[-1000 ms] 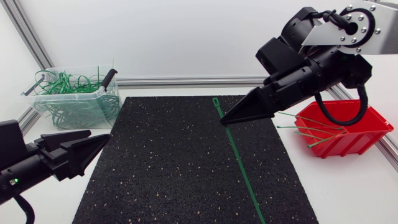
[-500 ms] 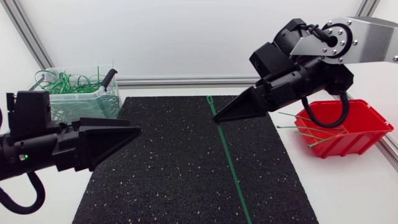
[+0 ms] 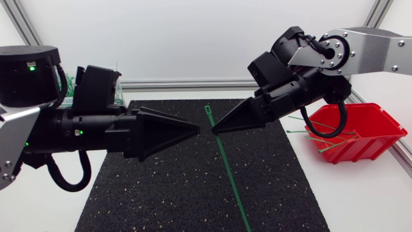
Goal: Take a green cable tie from the red box, thread the tail through the head to close it, then place it in the transparent bin on the left.
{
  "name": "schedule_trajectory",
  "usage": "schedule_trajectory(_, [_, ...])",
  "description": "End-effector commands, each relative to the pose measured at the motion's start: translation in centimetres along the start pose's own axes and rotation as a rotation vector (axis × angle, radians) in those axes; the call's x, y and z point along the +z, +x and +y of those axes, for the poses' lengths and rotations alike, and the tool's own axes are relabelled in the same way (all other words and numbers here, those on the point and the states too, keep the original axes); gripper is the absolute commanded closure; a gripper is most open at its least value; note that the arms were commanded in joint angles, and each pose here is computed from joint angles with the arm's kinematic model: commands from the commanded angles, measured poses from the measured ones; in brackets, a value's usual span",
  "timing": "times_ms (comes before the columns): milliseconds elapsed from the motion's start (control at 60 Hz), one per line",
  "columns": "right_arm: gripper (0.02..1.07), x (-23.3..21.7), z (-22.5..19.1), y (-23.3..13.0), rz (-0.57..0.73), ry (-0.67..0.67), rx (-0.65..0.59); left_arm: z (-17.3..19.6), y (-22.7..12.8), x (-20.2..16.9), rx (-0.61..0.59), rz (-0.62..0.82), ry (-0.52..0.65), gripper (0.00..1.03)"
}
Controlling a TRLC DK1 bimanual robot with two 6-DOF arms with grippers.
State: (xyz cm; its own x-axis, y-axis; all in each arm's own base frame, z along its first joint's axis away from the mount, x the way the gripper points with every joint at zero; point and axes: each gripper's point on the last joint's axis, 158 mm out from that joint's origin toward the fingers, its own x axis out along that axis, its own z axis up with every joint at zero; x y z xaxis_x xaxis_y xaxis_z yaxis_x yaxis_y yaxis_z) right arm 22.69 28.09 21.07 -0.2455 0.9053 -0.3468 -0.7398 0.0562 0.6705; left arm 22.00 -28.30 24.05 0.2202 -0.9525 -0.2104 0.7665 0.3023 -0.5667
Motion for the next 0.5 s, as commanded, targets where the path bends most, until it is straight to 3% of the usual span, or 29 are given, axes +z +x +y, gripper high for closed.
schedule_trajectory(0, [1.01,-0.7,0.3,0.7,0.009,0.032,0.026,-1.1,0.9,1.1,-0.043,-0.002,0.003,0.04])
schedule_trajectory(300, [1.01,-0.4,0.9,0.8,-0.02,0.016,0.046,-2.2,2.6,1.2,-0.093,0.013,0.005,0.05])
schedule_trajectory(483, [1.01,0.0,1.0,0.2,-0.045,0.013,0.051,-1.7,3.2,1.2,-0.096,0.015,-0.017,0.13])
